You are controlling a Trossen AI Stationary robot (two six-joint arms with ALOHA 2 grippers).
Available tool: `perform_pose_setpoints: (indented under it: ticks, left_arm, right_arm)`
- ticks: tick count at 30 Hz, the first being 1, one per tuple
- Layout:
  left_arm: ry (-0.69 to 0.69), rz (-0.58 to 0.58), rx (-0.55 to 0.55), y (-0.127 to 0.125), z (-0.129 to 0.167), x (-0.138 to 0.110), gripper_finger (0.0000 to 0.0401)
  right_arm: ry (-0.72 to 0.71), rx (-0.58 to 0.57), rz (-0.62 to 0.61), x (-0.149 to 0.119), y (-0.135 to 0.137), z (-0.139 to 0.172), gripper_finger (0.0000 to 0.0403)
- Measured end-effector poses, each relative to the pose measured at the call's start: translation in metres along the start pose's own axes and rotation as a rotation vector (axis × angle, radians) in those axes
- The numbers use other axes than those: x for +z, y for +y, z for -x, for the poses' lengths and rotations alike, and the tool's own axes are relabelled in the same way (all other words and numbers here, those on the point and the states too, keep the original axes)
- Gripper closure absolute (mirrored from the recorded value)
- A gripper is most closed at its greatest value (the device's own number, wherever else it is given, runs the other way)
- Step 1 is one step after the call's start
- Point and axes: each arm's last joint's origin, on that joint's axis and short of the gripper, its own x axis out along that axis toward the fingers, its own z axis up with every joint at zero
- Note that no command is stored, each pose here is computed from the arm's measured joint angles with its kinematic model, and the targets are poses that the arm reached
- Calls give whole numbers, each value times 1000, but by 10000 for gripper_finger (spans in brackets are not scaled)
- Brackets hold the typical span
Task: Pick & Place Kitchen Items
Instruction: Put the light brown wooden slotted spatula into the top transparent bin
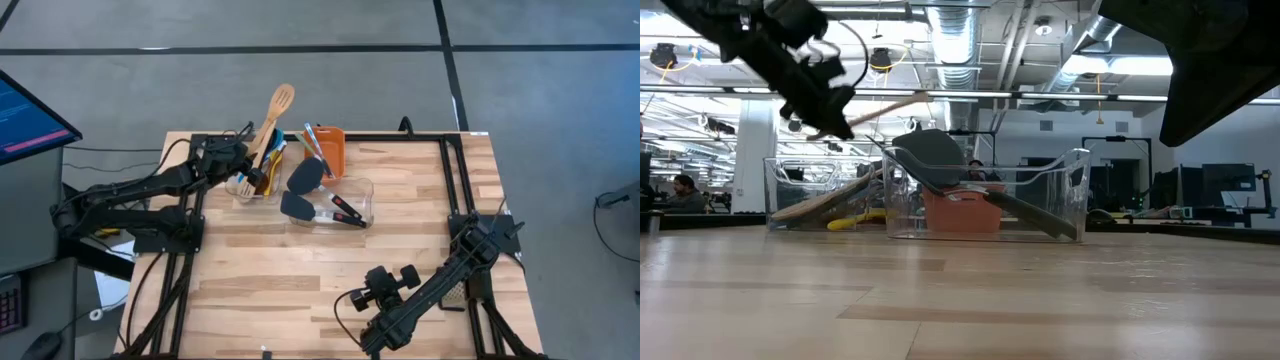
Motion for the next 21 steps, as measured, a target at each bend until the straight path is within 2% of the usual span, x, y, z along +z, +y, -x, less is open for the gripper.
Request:
perform_pose_setpoints:
  ticks: [10, 21]
  left_arm:
    - [58, 93, -60, 19, -21, -50, 340]
    - [93, 159, -115, 20, -25, -78, 339]
  right_arm:
    - [0, -3, -2, 1, 0, -1, 403]
    - [0, -5, -1, 1, 0, -1, 403]
